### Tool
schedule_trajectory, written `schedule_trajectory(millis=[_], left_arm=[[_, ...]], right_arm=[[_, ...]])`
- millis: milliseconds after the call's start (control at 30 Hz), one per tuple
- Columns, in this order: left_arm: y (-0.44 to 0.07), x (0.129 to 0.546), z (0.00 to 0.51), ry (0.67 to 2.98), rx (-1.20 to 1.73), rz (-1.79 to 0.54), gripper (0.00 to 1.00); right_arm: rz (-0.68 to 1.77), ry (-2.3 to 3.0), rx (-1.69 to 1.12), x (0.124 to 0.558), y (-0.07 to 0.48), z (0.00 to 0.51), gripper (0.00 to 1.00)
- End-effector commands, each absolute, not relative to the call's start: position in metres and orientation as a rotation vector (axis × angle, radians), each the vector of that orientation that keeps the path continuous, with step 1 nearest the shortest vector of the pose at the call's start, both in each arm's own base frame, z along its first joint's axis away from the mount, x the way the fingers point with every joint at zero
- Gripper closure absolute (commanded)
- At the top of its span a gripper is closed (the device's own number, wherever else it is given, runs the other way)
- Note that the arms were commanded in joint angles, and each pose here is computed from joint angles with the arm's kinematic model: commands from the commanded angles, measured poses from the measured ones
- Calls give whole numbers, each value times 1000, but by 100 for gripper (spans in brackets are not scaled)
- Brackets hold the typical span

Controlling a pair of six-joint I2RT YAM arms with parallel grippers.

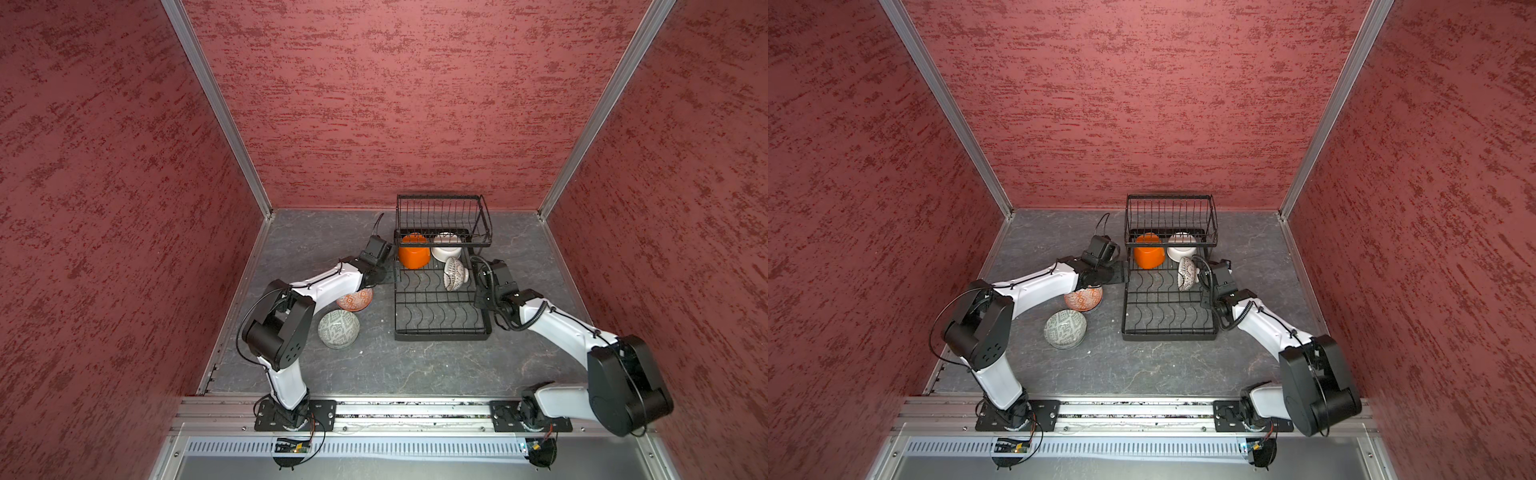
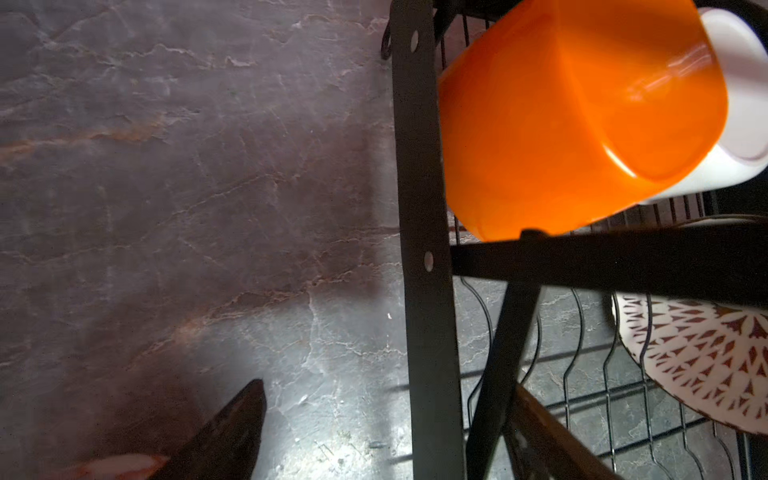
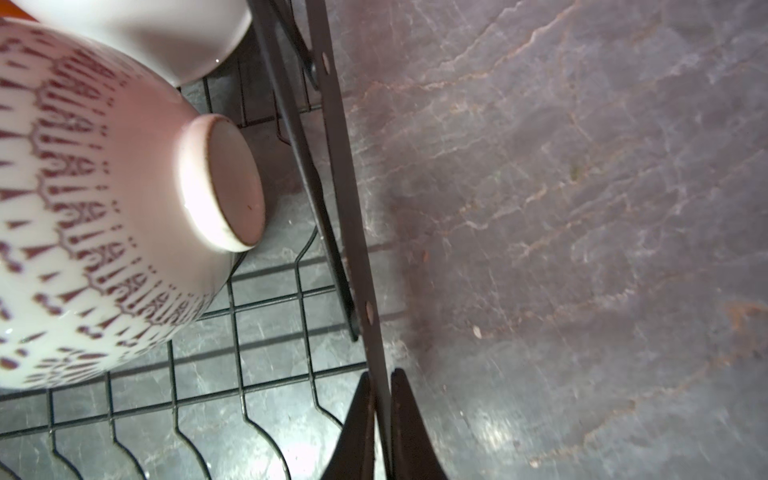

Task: Load the bowls into the dish rack
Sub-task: 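Grip the rack frame with both grippers and pull the rack toward the robot, then grasp the green-white bowl rim with the left gripper while the right releases the rack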

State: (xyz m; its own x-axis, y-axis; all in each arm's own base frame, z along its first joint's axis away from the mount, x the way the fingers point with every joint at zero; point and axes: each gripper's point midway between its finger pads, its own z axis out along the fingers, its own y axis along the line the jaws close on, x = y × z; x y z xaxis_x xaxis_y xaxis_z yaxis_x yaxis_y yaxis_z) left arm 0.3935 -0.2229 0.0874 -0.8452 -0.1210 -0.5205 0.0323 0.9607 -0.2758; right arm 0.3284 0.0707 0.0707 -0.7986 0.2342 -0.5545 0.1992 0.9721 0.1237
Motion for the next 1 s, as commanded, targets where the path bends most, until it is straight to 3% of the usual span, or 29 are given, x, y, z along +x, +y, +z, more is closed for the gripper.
schedule_trajectory(millis=[0, 200, 333, 433, 567, 967], left_arm=[[-205, 388, 85, 2572, -105, -315, 14], [-209, 389, 87, 2569, -85, -340, 14], [-215, 389, 95, 2561, -61, -377, 11], [-219, 387, 105, 2544, -40, -405, 8], [-224, 384, 118, 2514, -12, -428, 0], [-187, 359, 147, 2490, -57, -284, 0]], right_arm=[[-12, 2471, 399, 348, 49, 74, 88], [11, 2462, 400, 350, 51, 77, 72], [44, 2435, 406, 347, 52, 87, 51], [65, 2416, 405, 346, 53, 96, 40], [77, 2397, 406, 347, 53, 105, 36], [115, 2361, 412, 339, 53, 127, 29]])
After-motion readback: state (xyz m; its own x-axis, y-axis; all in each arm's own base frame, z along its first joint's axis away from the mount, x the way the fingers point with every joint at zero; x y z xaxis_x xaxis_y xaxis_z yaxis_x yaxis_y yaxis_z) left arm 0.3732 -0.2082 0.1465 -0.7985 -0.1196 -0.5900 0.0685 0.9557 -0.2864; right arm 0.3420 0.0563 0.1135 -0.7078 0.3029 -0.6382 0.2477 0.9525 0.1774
